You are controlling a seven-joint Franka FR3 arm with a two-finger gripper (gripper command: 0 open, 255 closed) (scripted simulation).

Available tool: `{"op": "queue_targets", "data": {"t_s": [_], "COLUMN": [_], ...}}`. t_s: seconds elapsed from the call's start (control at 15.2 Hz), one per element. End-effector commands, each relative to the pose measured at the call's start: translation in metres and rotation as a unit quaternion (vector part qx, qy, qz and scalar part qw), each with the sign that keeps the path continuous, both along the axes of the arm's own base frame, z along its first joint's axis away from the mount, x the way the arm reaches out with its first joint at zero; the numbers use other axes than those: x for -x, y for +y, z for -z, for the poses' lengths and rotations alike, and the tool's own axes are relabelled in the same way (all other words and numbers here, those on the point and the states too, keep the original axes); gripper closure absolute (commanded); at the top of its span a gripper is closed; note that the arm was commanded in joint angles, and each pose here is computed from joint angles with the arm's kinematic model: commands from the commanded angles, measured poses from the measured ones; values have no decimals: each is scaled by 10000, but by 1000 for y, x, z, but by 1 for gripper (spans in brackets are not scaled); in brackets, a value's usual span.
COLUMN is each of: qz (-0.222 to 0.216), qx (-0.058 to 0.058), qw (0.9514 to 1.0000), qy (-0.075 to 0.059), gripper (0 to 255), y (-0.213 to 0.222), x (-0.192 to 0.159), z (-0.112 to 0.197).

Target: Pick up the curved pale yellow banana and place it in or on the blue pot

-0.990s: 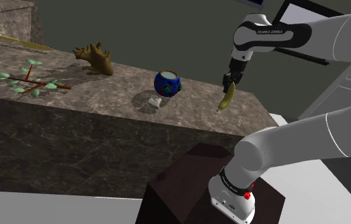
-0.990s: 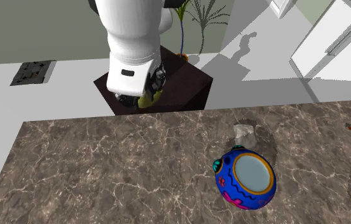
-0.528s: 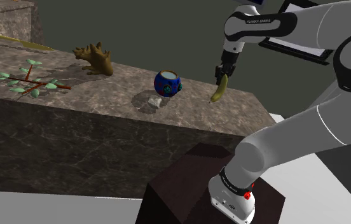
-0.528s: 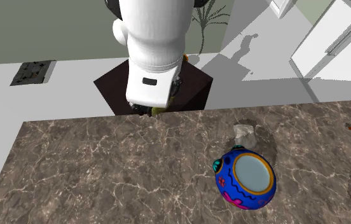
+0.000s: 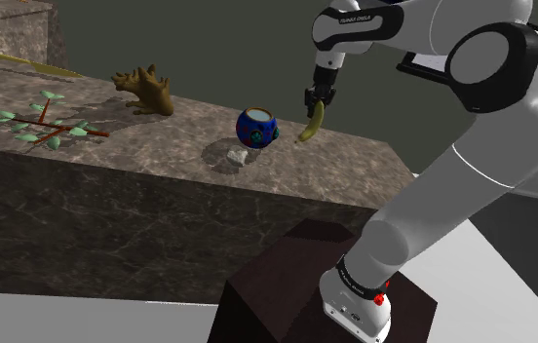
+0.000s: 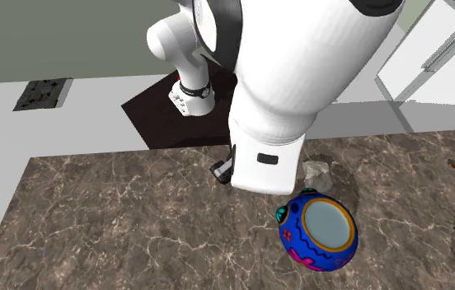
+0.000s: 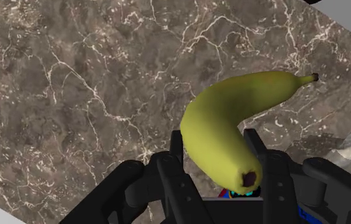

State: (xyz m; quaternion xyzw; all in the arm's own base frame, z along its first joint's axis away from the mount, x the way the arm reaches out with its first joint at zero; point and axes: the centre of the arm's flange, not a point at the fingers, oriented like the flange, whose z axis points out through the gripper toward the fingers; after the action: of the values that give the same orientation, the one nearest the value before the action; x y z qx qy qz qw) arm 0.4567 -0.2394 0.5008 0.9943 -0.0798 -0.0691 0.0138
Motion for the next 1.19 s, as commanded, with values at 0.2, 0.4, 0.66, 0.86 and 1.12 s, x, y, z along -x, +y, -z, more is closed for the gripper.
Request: {"op": "queue_targets", "data": {"t_s": [0.2,0.4,0.66,0.86,1.12], "qz": [-2,-2,-2,-2,-2], "qx": [-3,-3,-3,-3,-2], "qw": [10000,10000,10000,10000,10000], "qy": [-3,-3,-3,-3,-3], "gripper": [255,255,255,255,255], "y": [6,9,12,15,15], "x": [-68,-108,-160,-200,-206], "z": [-4,-4,-5,-5,11]}}
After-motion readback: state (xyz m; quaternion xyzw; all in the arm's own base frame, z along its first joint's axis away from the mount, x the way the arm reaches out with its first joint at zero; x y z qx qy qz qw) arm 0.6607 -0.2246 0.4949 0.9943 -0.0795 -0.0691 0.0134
